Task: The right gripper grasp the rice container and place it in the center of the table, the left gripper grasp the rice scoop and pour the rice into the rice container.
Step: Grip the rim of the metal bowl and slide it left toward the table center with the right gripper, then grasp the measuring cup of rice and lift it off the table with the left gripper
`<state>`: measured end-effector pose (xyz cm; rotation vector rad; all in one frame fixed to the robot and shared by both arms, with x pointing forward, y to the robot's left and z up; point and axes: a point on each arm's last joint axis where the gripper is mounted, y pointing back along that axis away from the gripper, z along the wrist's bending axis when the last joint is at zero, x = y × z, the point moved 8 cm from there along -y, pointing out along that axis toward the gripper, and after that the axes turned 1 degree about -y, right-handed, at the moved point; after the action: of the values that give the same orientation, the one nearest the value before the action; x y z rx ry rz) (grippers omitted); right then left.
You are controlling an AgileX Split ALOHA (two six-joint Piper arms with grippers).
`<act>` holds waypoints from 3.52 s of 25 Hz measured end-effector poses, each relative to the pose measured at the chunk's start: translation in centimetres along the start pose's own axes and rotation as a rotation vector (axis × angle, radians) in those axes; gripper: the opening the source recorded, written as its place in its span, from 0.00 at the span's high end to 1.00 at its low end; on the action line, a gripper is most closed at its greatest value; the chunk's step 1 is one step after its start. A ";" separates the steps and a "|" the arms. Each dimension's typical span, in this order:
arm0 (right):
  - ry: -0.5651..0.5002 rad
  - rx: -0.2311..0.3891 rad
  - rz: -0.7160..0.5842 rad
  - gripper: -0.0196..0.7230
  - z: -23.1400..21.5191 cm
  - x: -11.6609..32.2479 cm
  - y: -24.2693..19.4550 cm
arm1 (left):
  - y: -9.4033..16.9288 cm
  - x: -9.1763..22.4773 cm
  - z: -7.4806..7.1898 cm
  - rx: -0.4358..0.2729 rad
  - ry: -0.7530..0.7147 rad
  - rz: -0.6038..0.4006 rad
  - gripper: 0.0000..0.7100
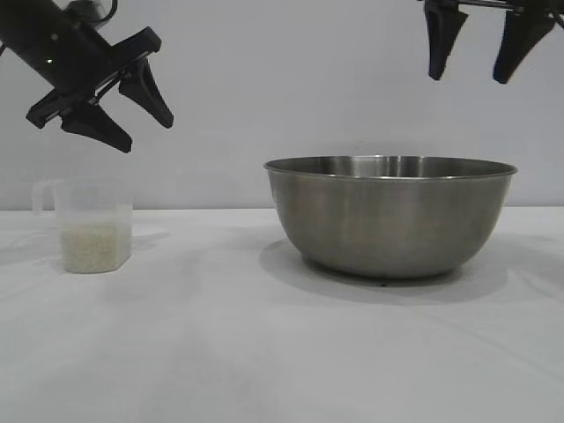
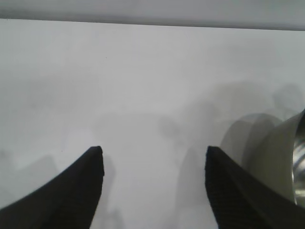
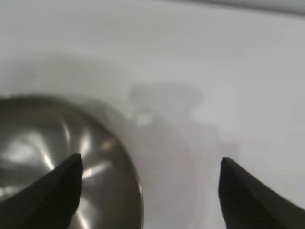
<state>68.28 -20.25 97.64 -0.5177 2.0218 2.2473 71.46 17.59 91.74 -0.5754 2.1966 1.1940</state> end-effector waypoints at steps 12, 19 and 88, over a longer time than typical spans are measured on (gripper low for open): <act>-0.049 -0.067 0.242 0.25 0.6 2.8 -8.6 | 0.0 0.0 -0.2 0.012 0.012 0.001 0.44; -0.059 -0.067 0.321 0.50 0.3 4.1 -12.3 | 0.0 0.1 -0.4 0.025 0.012 0.008 0.44; -0.052 0.129 -0.207 0.24 -3.5 6.7 15.5 | 0.0 0.4 -0.9 0.050 0.011 0.025 0.44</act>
<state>58.43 -26.75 110.13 -0.6188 1.9712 1.9768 70.88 16.75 91.85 -0.5363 2.2425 1.1475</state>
